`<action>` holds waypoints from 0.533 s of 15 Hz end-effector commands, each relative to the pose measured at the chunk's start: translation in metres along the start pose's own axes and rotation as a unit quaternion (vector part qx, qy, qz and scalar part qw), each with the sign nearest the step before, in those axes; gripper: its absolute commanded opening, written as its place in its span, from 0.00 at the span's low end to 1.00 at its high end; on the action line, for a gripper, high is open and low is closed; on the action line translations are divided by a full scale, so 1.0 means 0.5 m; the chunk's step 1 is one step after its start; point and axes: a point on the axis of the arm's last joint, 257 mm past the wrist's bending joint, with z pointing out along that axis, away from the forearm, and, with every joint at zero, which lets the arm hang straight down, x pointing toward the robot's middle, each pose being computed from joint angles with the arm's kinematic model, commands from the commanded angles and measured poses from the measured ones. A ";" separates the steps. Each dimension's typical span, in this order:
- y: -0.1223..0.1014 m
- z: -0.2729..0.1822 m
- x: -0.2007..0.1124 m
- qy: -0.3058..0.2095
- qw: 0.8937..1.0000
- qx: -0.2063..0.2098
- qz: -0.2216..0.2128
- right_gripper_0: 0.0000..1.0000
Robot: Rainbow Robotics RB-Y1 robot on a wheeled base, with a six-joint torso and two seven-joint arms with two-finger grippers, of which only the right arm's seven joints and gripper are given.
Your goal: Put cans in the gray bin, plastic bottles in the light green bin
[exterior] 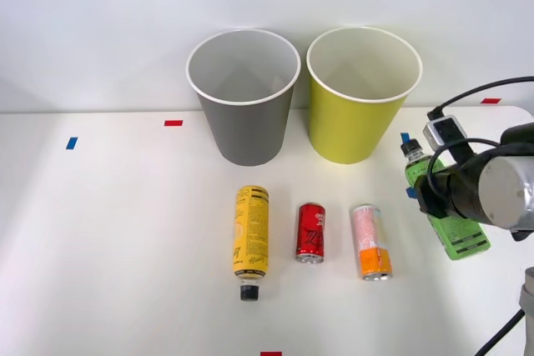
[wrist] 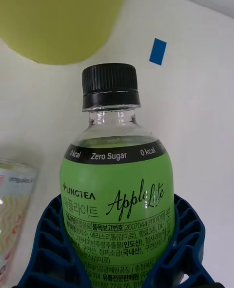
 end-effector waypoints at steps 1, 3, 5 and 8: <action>0.031 -0.059 -0.043 -0.075 0.996 -0.048 0.027 0.00; 0.056 -0.103 -0.076 -0.123 0.989 -0.077 0.037 0.00; 0.081 -0.135 -0.131 -0.183 0.976 -0.110 0.051 0.00; 0.109 -0.185 -0.217 -0.271 0.949 -0.146 0.063 0.00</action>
